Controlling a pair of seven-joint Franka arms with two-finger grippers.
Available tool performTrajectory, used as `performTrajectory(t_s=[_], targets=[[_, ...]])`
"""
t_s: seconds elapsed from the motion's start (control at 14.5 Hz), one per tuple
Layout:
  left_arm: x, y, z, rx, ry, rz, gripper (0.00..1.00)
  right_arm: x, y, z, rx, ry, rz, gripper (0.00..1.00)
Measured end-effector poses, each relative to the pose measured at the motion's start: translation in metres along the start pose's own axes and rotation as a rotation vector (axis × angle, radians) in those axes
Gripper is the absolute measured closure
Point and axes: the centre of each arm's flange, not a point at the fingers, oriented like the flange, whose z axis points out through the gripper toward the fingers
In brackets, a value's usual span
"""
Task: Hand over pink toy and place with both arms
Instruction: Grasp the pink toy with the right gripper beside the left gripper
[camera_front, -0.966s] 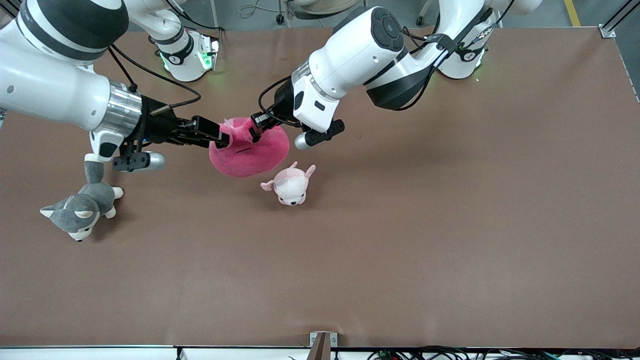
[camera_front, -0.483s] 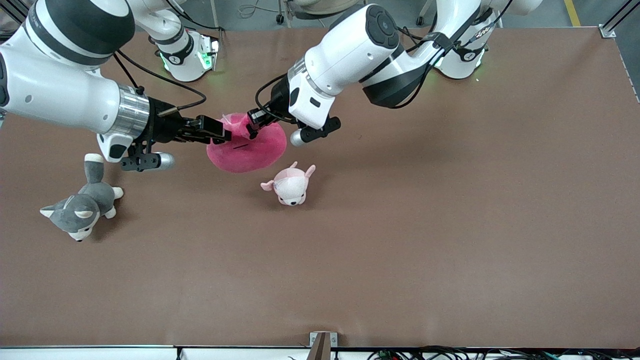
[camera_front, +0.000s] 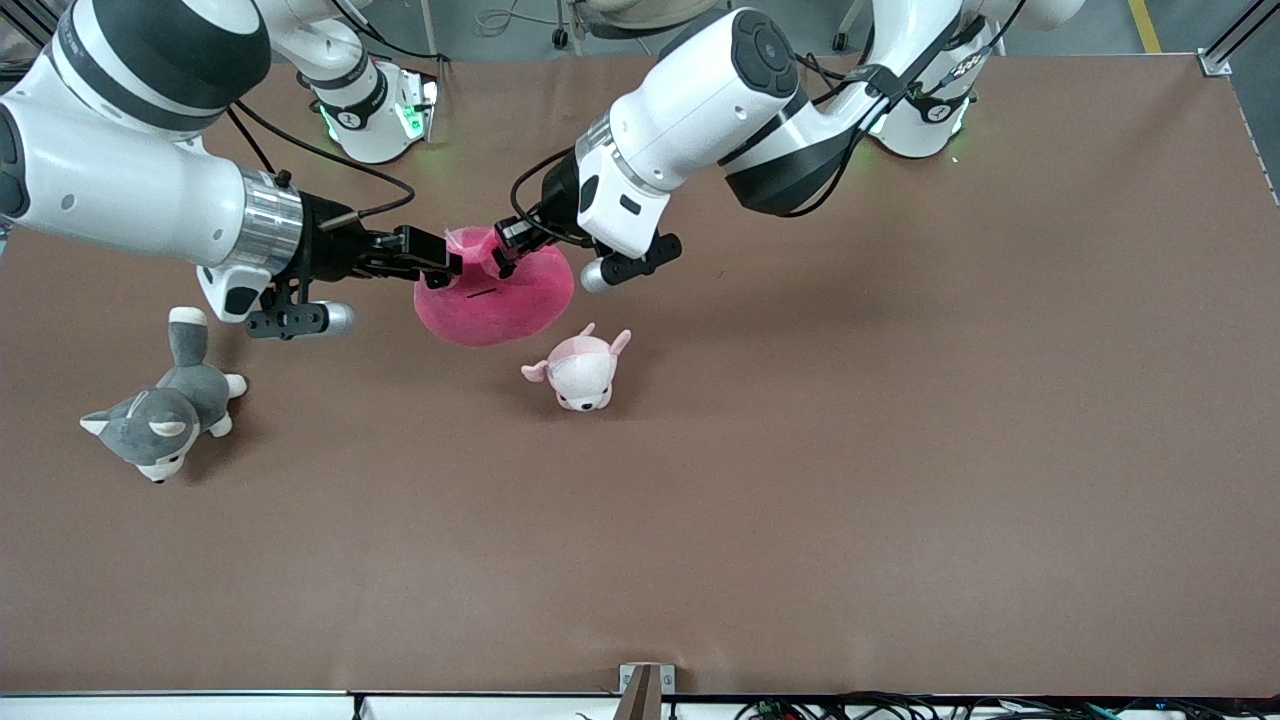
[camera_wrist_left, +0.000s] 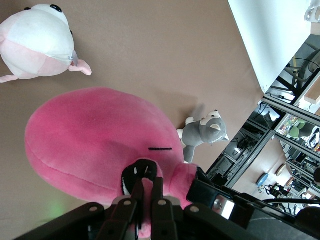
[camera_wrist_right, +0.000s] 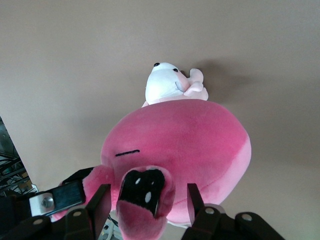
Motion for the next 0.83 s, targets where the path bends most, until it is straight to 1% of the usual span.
performTrajectory(t_s=[0.14,0.21,0.28,0.34,0.48,0.55,0.69,0.83], targets=[[0.0000,0.0000,0.0000,0.000,0.000,0.000,0.92,-0.0001,0.0000,0.0001,0.000,-0.001,0.000,0.32],[0.0000,0.0000,0.0000,0.000,0.000,0.000,0.92,-0.0001,0.0000,0.0001,0.000,-0.001,0.000,0.39],[0.0000,0.0000,0.0000,0.000,0.000,0.000,0.92,-0.0001,0.0000,0.0001,-0.001,-0.001,0.000,0.50],[0.0000,0.0000,0.0000,0.000,0.000,0.000,0.92,-0.0004,0.0000,0.0003,-0.001,-0.003,0.000,0.63],[-0.0001,0.0000,0.0000,0.000,0.000,0.000,0.92,-0.0011,0.0002,0.0009,-0.003,-0.009,0.000,0.81],[-0.0001,0.0000,0.0001,0.000,0.000,0.000,0.92,-0.0014,0.0003,0.0011,-0.004,-0.012,0.000,0.88],[0.0000,0.0000,0.0000,0.000,0.000,0.000,0.90,-0.0025,0.0006,0.0018,-0.007,-0.022,0.000,0.89],[-0.0001,0.0001,-0.0001,0.000,0.000,-0.013,0.77,-0.0035,0.0009,0.0027,-0.010,-0.031,0.000,0.89]])
